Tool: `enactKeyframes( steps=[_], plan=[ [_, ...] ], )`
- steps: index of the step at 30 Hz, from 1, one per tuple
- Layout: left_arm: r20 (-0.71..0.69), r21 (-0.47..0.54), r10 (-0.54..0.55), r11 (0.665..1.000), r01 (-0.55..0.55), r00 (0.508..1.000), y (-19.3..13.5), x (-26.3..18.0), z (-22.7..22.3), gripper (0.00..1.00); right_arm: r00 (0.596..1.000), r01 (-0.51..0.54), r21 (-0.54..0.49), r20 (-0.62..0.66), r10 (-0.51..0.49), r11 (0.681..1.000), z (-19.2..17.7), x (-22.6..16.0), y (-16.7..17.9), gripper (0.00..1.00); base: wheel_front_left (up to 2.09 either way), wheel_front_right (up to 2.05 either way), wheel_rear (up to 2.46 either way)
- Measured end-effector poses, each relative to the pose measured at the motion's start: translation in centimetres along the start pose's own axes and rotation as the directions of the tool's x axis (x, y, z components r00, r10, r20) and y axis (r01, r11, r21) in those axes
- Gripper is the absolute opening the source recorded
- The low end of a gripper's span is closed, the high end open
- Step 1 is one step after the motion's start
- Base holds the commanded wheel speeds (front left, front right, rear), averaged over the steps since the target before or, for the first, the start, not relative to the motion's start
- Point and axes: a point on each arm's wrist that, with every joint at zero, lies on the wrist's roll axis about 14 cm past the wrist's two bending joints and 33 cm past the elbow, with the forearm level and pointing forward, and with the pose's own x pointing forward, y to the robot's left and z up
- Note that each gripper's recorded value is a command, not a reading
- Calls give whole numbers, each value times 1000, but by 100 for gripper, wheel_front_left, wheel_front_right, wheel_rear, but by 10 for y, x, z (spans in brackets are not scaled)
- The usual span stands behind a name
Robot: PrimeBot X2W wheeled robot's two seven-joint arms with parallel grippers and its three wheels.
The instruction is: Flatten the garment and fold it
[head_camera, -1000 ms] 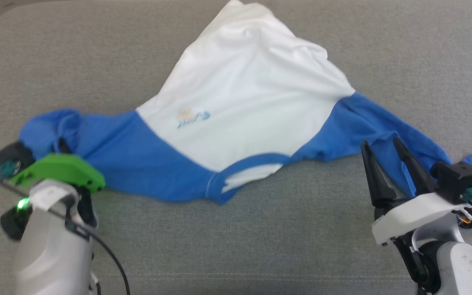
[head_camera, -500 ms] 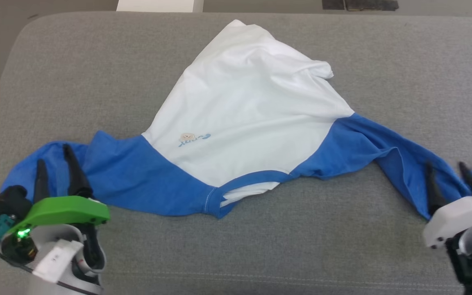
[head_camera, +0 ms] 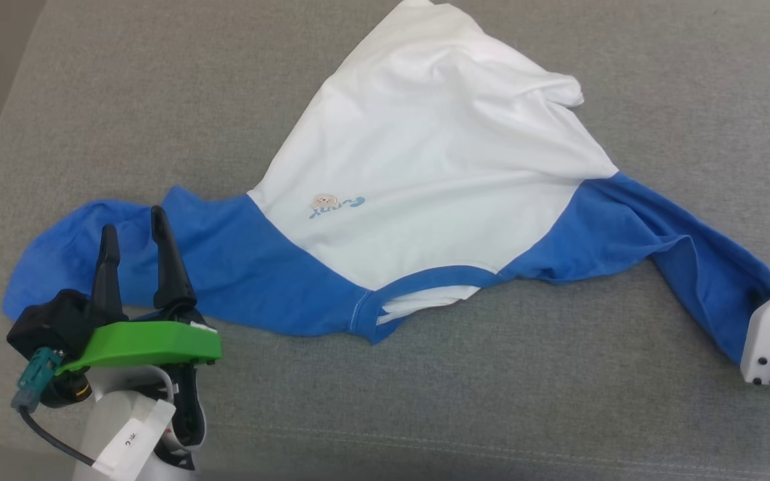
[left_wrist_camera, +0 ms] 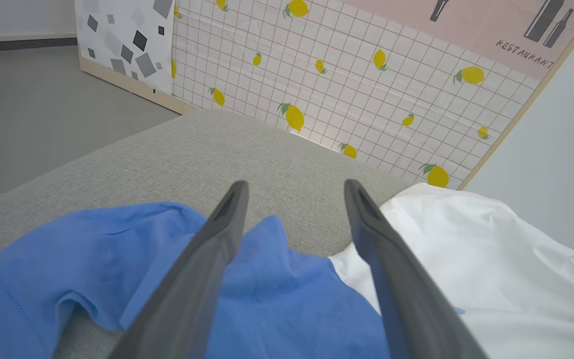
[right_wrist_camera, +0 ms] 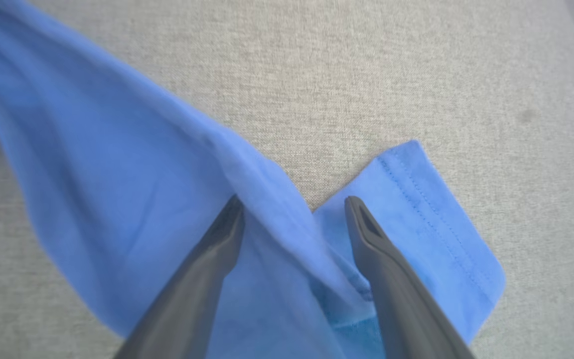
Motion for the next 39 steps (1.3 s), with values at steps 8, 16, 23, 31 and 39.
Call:
enactKeyframes(
  steps=[8,16,23,31,39],
  plan=[
    [-20,5,-2,1000,2,1000,-3,3,-9,100,999,28,-74,49,-24,997,51,26,-11,0,0,0,0],
    [-31,12,9,1000,-8,999,1,7,-14,100,943,67,-253,332,22,965,171,46,8,0,0,0,0],
    [-46,9,53,999,-53,998,15,6,-18,100,935,-11,-342,330,131,940,194,73,60,14,0,0,0],
    [-43,13,94,996,-94,995,28,-2,-13,100,938,-134,-250,279,204,959,168,78,84,100,0,0,0],
    [-86,10,131,991,-131,988,38,-30,-19,100,847,-294,-117,428,315,949,139,16,110,100,0,0,0]
  ],
)
